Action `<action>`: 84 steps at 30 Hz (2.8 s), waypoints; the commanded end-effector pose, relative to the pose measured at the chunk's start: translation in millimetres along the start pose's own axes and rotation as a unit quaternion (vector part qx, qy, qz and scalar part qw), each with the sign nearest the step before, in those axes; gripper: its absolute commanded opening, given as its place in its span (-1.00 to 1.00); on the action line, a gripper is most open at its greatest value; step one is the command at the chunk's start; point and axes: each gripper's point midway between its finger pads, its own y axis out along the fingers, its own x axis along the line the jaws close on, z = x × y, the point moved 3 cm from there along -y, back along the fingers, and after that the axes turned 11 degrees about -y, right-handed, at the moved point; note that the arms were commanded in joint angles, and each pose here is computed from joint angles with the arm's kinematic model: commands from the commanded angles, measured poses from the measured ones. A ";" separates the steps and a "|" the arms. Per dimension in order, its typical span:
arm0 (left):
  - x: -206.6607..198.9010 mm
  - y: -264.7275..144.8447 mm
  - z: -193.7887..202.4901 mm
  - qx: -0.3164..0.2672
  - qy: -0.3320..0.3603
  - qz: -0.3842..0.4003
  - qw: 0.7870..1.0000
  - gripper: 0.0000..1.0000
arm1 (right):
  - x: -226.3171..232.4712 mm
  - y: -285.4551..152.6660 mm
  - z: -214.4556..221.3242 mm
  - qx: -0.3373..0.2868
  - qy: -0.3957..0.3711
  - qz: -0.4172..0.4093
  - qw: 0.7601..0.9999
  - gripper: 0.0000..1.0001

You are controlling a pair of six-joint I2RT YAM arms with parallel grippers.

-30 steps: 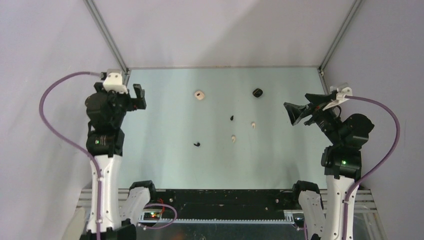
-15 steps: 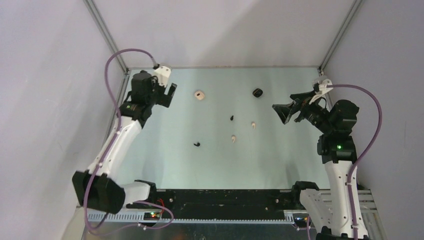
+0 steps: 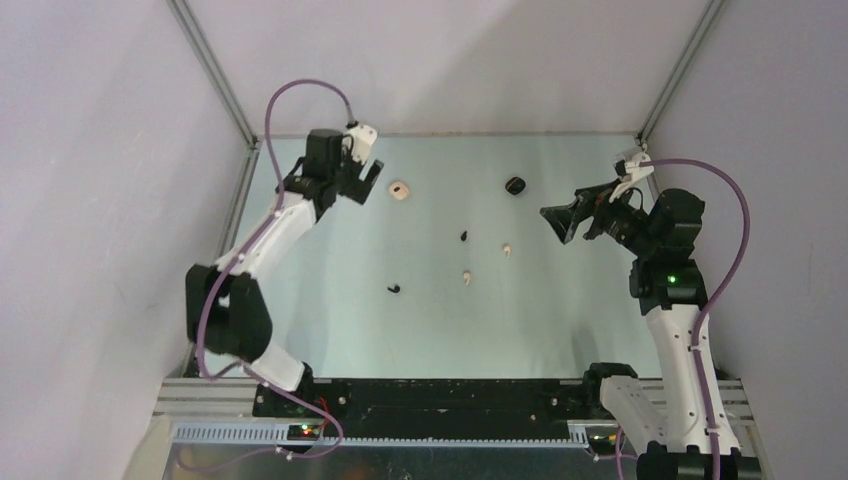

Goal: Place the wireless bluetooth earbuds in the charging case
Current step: Pick up the charging case at the center of the board.

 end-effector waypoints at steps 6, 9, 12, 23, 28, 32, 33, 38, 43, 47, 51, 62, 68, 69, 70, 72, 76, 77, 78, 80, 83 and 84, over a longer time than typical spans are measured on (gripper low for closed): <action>8.9 65.2 -66.7 -0.005 -0.008 -0.106 0.994 0.97 | -7.6 2.3 1.6 0.005 -0.009 0.014 1.000 1.00; 1.3 81.4 -66.9 0.011 -0.012 -0.123 0.992 0.97 | -8.5 3.3 4.0 0.007 -0.006 0.014 1.000 1.00; -12.2 101.1 -66.5 0.020 -0.008 -0.130 0.991 0.97 | -9.8 3.3 4.4 0.008 -0.006 0.017 1.000 1.00; -29.0 159.2 -72.1 0.025 -0.012 -0.163 0.986 0.97 | -7.8 2.7 3.3 0.003 -0.010 0.014 1.000 1.00; -35.6 180.4 -66.2 0.031 0.000 -0.171 0.985 0.97 | -4.8 5.6 5.5 0.006 -0.009 0.009 1.000 1.00; -40.9 193.4 -61.1 0.034 0.019 -0.183 0.982 0.97 | -2.8 6.6 5.7 0.006 -0.009 0.006 1.000 1.00; -43.3 196.0 -61.5 0.031 0.021 -0.183 0.982 0.97 | -1.8 7.2 5.7 0.006 -0.009 0.004 1.000 1.00; -52.1 203.6 -59.2 0.032 0.055 -0.192 0.979 0.97 | 0.4 9.7 8.1 0.009 -0.014 -0.002 1.000 1.00; -61.2 205.3 -58.2 0.036 0.103 -0.211 0.971 0.97 | -0.3 9.5 7.9 0.008 -0.022 -0.001 1.000 1.00; -65.3 206.5 -56.0 0.043 0.139 -0.220 0.965 0.97 | 0.0 9.4 8.2 0.008 -0.022 -0.002 1.000 1.00; -69.9 207.8 -50.3 0.058 0.167 -0.210 0.962 0.97 | 0.4 9.0 7.2 0.006 -0.023 -0.002 1.000 1.00; -84.4 208.8 -29.4 0.102 0.229 -0.155 0.956 0.97 | 0.2 9.0 7.7 0.007 -0.022 -0.001 1.000 1.00; -86.9 207.4 -21.8 0.120 0.253 -0.149 0.948 0.97 | -0.4 9.5 8.2 0.008 -0.022 0.000 1.000 1.00; -85.3 207.1 -20.1 0.125 0.257 -0.151 0.946 0.97 | -0.7 9.5 8.0 0.008 -0.022 0.001 1.000 1.00; -85.3 206.5 -20.1 0.126 0.259 -0.152 0.945 0.97 | -0.9 9.6 8.5 0.008 -0.021 0.001 1.000 1.00; -83.7 206.1 -17.6 0.131 0.266 -0.155 0.942 0.97 | -0.7 9.6 8.5 0.008 -0.022 0.001 1.000 1.00; -81.3 203.2 -14.5 0.140 0.274 -0.155 0.939 0.97 | -0.5 9.3 7.7 0.007 -0.022 0.001 1.000 1.00; -80.8 202.7 -12.8 0.144 0.276 -0.155 0.938 0.97 | -0.4 9.2 8.4 0.008 -0.022 0.001 1.000 1.00; -80.3 201.2 -12.8 0.146 0.277 -0.155 0.937 0.97 | -0.2 9.1 7.8 0.007 -0.022 0.000 1.000 1.00; -79.1 199.5 -10.9 0.151 0.280 -0.155 0.935 0.97 | 0.2 8.9 7.4 0.006 -0.021 0.000 1.000 1.00; -76.7 197.4 -7.6 0.158 0.283 -0.155 0.933 0.97 | 0.7 8.6 7.3 0.006 -0.022 -0.001 1.000 1.00; -75.2 196.3 -6.0 0.162 0.283 -0.154 0.933 0.97 | 0.8 8.5 7.0 0.005 -0.022 -0.001 1.000 1.00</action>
